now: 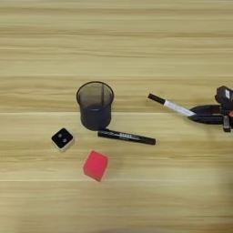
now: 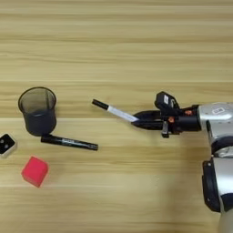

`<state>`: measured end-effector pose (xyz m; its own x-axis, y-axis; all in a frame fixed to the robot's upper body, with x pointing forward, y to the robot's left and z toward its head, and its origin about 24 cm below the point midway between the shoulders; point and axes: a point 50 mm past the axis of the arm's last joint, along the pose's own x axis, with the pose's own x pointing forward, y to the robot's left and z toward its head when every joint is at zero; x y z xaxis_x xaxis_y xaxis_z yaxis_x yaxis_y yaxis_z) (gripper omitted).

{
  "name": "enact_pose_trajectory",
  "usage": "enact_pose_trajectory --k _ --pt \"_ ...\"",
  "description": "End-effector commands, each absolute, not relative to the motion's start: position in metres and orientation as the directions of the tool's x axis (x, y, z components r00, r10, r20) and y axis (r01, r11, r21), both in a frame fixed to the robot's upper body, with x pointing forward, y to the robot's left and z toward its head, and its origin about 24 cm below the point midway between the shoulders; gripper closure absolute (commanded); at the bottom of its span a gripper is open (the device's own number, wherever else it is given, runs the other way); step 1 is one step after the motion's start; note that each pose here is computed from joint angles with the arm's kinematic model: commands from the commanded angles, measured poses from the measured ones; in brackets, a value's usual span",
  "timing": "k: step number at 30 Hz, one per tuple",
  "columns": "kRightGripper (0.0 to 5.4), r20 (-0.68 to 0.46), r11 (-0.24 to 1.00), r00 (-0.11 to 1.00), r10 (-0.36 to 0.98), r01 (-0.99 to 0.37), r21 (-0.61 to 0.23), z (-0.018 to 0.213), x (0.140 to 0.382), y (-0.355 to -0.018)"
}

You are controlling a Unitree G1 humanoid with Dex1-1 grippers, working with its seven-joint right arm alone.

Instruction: Move the objects on the table

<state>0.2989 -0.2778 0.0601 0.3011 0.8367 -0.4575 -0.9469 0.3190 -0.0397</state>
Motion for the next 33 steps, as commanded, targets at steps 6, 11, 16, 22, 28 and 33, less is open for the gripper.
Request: enact_pose_trajectory --k 6,11,16,22,28,33 --pt "4.66 -0.363 0.201 0.278 0.889 -0.951 -0.236 0.110 0.317 -0.264" --pt "4.66 -0.359 0.159 0.247 0.900 -0.953 -0.259 0.112 0.313 -0.259" --pt "4.66 -0.365 0.124 0.221 0.904 -0.954 -0.272 0.114 0.307 -0.257" --pt "4.66 -0.387 0.070 0.175 0.906 -0.960 -0.271 0.112 0.295 -0.255" --pt "4.66 -0.435 0.009 0.118 0.893 -0.970 -0.245 0.105 0.280 -0.252" --pt "4.66 -0.482 -0.065 0.049 0.875 -0.974 -0.216 0.098 0.271 -0.242"
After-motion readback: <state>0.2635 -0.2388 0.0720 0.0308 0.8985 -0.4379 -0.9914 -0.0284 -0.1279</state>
